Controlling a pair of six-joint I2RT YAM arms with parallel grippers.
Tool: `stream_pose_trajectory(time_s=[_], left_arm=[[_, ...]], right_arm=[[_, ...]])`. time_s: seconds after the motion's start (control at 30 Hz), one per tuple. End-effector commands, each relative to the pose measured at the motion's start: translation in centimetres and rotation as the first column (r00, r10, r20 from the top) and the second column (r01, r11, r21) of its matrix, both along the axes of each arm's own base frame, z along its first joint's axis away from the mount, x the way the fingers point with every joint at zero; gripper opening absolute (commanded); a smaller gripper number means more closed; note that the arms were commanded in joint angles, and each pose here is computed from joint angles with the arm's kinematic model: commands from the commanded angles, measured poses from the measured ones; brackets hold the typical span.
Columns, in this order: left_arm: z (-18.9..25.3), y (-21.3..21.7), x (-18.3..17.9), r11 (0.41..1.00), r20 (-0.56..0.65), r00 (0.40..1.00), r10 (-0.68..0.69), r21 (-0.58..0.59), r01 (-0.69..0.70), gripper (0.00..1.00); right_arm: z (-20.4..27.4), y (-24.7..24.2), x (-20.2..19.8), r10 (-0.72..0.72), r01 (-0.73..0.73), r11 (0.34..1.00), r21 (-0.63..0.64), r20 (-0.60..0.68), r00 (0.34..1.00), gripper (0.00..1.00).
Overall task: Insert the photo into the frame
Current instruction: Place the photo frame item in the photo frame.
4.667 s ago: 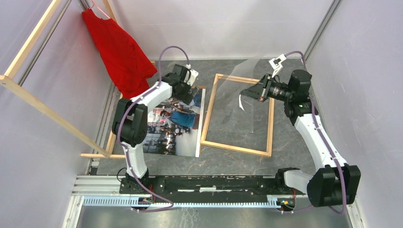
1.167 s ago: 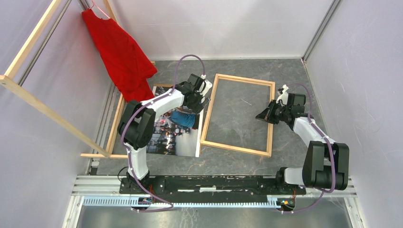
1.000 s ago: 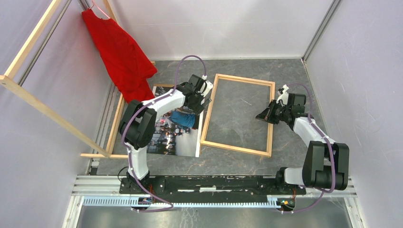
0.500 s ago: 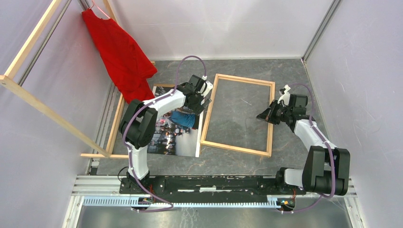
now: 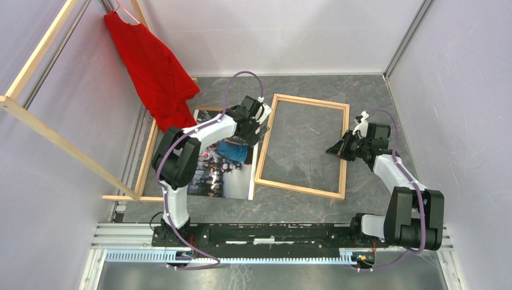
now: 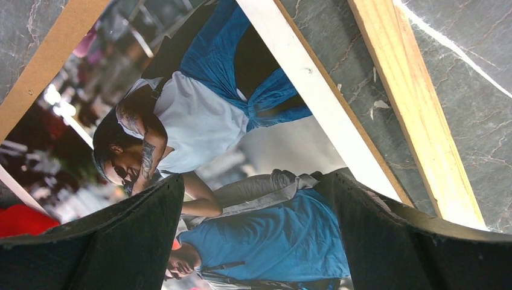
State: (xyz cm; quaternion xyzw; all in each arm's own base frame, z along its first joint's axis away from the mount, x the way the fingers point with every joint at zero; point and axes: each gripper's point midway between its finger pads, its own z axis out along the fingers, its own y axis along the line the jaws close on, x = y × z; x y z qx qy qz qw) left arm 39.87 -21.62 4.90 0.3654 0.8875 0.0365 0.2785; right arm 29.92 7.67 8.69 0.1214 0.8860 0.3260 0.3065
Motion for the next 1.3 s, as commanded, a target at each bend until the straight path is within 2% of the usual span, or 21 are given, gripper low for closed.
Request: stream_pose_trajectory(time_s=[0.0,0.43,0.77,1.0,1.27], left_arm=[[0.9,-1.2,1.4,0.999,0.05,0.998,-0.035,-0.008,0.035,0.98],[0.1,-2.3,1.5,0.999,0.04,0.998,-0.047,-0.008,0.047,0.98],[-0.2,-2.6,1.6,0.999,0.034,0.998,-0.052,-0.011,0.053,0.98],[-0.5,-3.0,1.5,0.998,0.026,0.998,-0.058,-0.014,0.058,0.98],[-0.9,-3.7,1.3,0.997,0.022,0.997,-0.075,-0.017,0.075,0.98]], right_arm=[[2.1,-0.1,1.6,-0.004,0.004,1.0,0.002,0.102,0.995,0.0],[3.0,-0.3,2.3,0.009,-0.008,1.0,-0.009,0.137,0.99,0.0],[5.0,0.1,2.8,0.029,-0.029,1.0,-0.002,0.221,0.975,0.0],[5.1,0.7,3.0,0.067,-0.075,0.997,0.03,0.212,0.975,0.0],[5.7,0.5,3.5,0.072,-0.077,0.997,0.009,0.224,0.972,0.0]])
